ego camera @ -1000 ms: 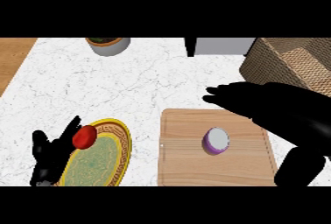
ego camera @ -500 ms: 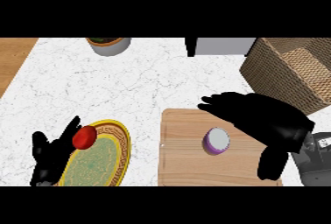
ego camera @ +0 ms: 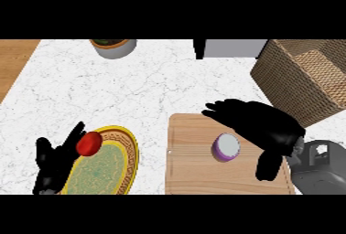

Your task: Pick the can from the cutting board and place it in the basket

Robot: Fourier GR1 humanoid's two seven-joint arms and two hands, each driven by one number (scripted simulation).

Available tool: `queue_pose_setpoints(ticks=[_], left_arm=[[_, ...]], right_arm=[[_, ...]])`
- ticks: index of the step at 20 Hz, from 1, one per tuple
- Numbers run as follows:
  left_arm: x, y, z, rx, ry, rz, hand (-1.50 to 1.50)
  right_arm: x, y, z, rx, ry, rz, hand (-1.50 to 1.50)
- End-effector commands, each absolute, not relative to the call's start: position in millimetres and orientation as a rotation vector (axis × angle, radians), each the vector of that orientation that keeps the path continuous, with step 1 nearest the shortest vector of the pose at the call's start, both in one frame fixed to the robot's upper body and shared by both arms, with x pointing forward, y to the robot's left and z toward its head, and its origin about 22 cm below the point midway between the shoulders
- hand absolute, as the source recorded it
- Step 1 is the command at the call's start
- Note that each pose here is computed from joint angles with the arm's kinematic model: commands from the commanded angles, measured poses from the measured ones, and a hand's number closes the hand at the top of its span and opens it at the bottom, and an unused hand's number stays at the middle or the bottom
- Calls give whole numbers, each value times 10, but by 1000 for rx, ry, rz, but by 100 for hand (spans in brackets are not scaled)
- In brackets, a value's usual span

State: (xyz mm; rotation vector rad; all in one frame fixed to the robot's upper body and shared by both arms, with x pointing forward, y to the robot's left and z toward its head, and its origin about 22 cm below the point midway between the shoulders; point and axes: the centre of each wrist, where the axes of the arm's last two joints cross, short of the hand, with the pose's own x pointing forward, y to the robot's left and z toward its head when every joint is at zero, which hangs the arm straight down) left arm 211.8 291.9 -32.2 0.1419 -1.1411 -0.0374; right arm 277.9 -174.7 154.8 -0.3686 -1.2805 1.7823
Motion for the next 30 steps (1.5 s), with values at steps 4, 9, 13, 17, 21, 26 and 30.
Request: queue_pose_setpoints(ticks=[4, 9, 13, 17, 21, 26, 30], left_arm=[[2003, 3161, -482, 168, -1032, -22, 0], [2186, 2862, -405, 171, -1019, -44, 0], [1853, 2874, -503, 145, -1014, -42, 0], [2054, 2856, -412, 127, -1010, -30, 0], [2136, 2730, -506, 150, -1012, -46, 0], [1932, 2959, -455, 161, -1014, -35, 0], [1973, 2958, -469, 143, -999, -48, 0]], right_arm=[[2718, -1832, 1141, -357, -1288, 1785, -150], [2905, -1683, 1173, -363, -1285, 1783, -150], [2789, -1446, 906, -377, -1274, 1795, -150], [2942, -1634, 807, -416, -1153, 1859, -150], [2835, -1514, 729, -410, -1144, 1867, -150], [3041, -1709, 612, -401, -1195, 1821, -150], [2813, -1607, 506, -413, -1173, 1862, -150]])
